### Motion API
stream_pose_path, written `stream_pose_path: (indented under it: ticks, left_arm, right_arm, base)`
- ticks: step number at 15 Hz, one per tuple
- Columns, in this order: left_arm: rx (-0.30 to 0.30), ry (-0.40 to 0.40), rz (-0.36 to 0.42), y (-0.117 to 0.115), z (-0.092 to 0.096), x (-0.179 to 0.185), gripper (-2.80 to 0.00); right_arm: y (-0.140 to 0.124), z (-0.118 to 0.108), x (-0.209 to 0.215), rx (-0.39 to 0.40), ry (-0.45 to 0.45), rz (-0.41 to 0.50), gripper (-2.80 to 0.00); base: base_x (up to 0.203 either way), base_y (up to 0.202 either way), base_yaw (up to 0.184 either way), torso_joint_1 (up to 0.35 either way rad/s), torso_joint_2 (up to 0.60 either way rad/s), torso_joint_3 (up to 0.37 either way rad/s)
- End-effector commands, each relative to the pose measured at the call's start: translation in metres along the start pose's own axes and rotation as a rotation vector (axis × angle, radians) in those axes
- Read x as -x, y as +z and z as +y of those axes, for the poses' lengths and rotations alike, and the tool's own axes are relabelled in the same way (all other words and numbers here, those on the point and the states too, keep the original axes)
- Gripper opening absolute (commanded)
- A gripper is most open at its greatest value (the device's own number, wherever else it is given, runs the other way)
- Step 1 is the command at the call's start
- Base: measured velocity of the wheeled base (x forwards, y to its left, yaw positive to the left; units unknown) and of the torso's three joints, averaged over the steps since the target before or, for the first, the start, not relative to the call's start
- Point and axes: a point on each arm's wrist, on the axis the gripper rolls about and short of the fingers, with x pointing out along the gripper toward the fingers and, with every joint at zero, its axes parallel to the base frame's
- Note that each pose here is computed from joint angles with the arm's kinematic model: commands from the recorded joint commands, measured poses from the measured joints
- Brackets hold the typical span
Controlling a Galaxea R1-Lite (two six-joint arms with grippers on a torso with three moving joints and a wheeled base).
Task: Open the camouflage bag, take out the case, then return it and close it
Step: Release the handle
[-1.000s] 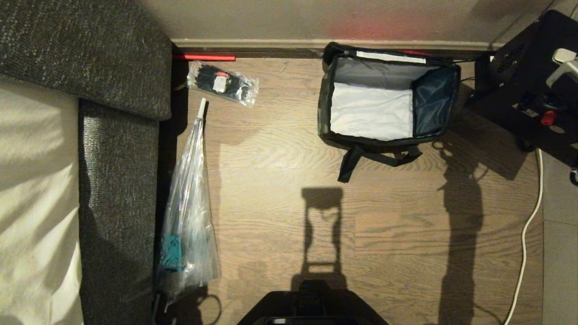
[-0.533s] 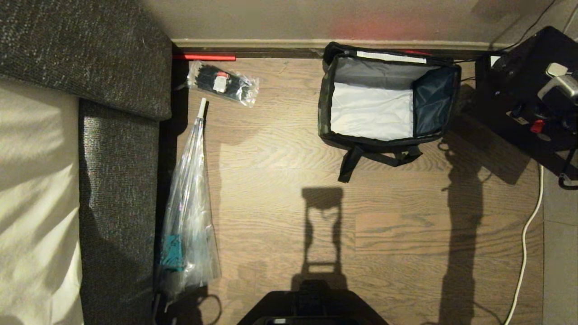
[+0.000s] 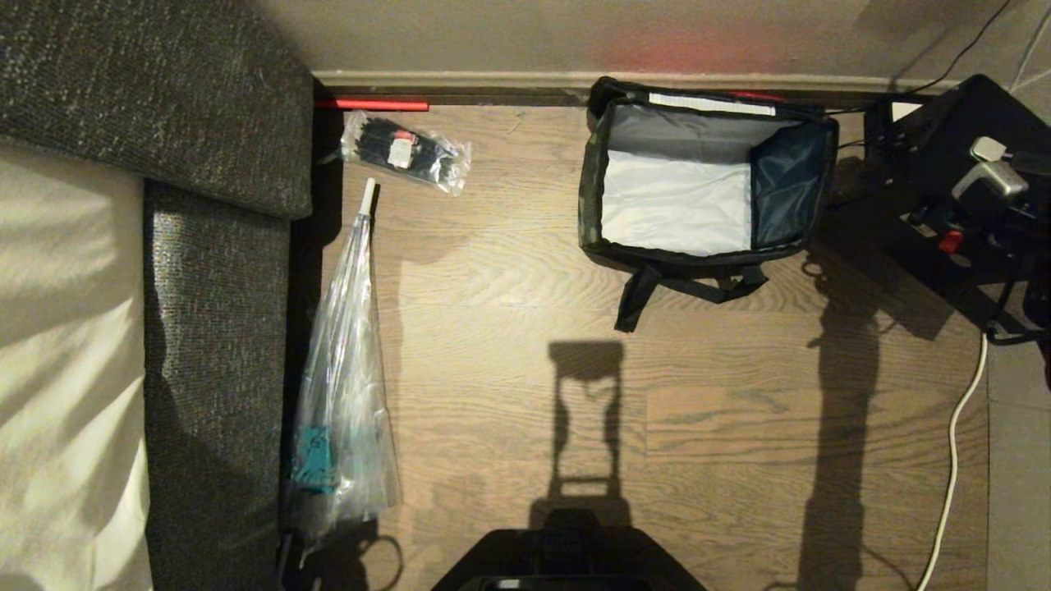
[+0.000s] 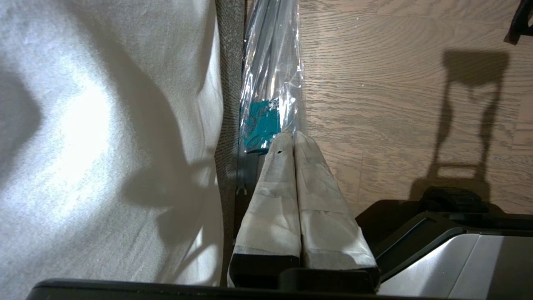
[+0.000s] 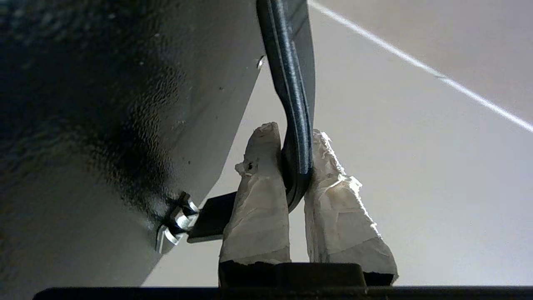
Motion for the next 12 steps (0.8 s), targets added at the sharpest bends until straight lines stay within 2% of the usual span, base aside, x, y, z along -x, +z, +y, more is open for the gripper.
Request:
stream_pose_path:
  ticks: [1,3,7,8,10,12]
  left_arm:
    - [0.000,0.000,0.000,0.000,0.000,0.000,-2.80]
    - [0.000,0.000,0.000,0.000,0.000,0.000,-2.80]
    - [0.000,0.000,0.000,0.000,0.000,0.000,-2.80]
    - [0.000,0.000,0.000,0.000,0.000,0.000,-2.80]
    - [0.000,0.000,0.000,0.000,0.000,0.000,-2.80]
    - [0.000,0.000,0.000,0.000,0.000,0.000,-2.80]
  right_arm:
    - [0.000,0.019,-0.006,0.025,0.024,0.013,-2.80]
    - [0.003,0.040,-0.012,0.027,0.052,0.016,-2.80]
    - [0.004,0.045,-0.015,0.013,0.052,0.016,-2.80]
    - [0.006,0.055,-0.018,0.013,0.064,0.015,-2.80]
    - [0.008,0.092,-0.022,0.014,0.113,0.013,-2.80]
    - [0.010,0.096,-0.025,-0.001,0.113,0.012,-2.80]
  base:
    - [0.000,0.000,0.000,0.000,0.00,0.000]
    - [0.000,0.000,0.000,0.000,0.00,0.000]
    - [0.000,0.000,0.000,0.000,0.00,0.000]
    - [0.000,0.000,0.000,0.000,0.00,0.000]
    - [0.000,0.000,0.000,0.000,0.00,0.000]
    - [0.000,0.000,0.000,0.000,0.00,0.000]
